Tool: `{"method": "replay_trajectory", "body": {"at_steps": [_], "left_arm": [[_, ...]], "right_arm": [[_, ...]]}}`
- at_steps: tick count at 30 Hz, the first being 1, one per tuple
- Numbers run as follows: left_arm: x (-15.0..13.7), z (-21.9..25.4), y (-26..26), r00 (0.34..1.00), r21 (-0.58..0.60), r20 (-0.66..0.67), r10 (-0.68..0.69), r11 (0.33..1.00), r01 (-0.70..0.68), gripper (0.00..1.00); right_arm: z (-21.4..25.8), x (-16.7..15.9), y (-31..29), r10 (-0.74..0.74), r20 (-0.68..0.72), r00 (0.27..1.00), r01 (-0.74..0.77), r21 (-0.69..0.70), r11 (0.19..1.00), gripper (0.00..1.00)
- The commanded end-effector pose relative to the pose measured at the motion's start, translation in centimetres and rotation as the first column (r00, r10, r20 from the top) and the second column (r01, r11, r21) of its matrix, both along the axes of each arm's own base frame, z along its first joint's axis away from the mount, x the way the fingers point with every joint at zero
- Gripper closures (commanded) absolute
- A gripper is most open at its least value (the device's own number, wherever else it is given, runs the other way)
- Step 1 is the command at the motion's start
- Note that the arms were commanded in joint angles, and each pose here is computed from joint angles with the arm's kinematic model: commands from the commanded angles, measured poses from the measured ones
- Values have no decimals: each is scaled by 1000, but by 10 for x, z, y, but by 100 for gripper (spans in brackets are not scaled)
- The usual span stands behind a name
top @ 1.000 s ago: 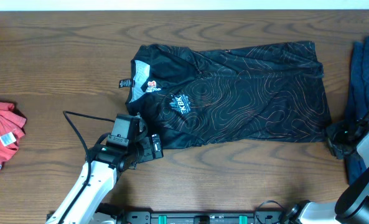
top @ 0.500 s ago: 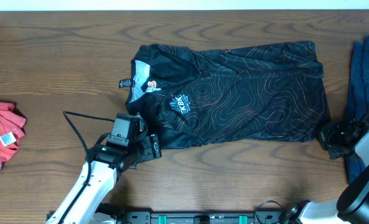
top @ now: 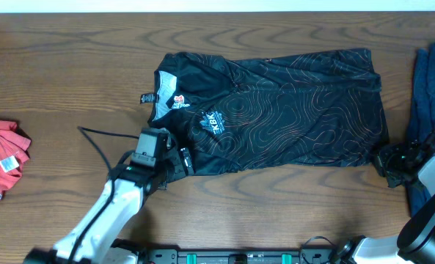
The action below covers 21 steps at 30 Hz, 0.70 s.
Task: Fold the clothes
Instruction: 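Grasp the jersey's near hem with both grippers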
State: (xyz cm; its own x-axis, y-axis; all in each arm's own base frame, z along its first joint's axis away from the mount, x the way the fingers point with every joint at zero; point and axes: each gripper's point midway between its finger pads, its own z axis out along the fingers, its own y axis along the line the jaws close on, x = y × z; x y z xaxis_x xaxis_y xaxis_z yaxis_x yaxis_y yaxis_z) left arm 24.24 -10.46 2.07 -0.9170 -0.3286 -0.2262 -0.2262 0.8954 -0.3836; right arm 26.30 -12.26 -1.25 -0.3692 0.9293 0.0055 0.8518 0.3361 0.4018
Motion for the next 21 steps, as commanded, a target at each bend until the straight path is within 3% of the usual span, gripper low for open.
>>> {"method": "replay_trajectory", "body": {"at_steps": [1, 9, 12, 13, 15, 21], "left_arm": [[-8, -17, 3, 993, 1, -92, 72, 997, -72, 12], [3, -18, -4, 996, -33, -62, 61, 997, -63, 13], [3, -22, -8, 995, -52, -79, 62, 996, -66, 40], [2, -24, -9, 994, -56, -90, 60, 996, -65, 54], [-1, -29, -9, 992, -53, -113, 64, 996, -70, 94], [3, -30, -10, 991, -60, -110, 77, 995, -84, 94]], "right_arm": [[-48, -59, 26, 31, -248, 968, -22, 37, 999, 99], [-48, -58, 26, 31, -244, 969, -22, 38, 999, 99], [-48, -57, 26, 31, -243, 970, -22, 37, 999, 99], [-48, -57, 26, 31, -243, 970, -22, 37, 999, 99], [-48, -57, 26, 32, -243, 970, -24, 37, 999, 99], [-47, -55, 26, 91, -222, 971, -87, 30, 996, 99]]}}
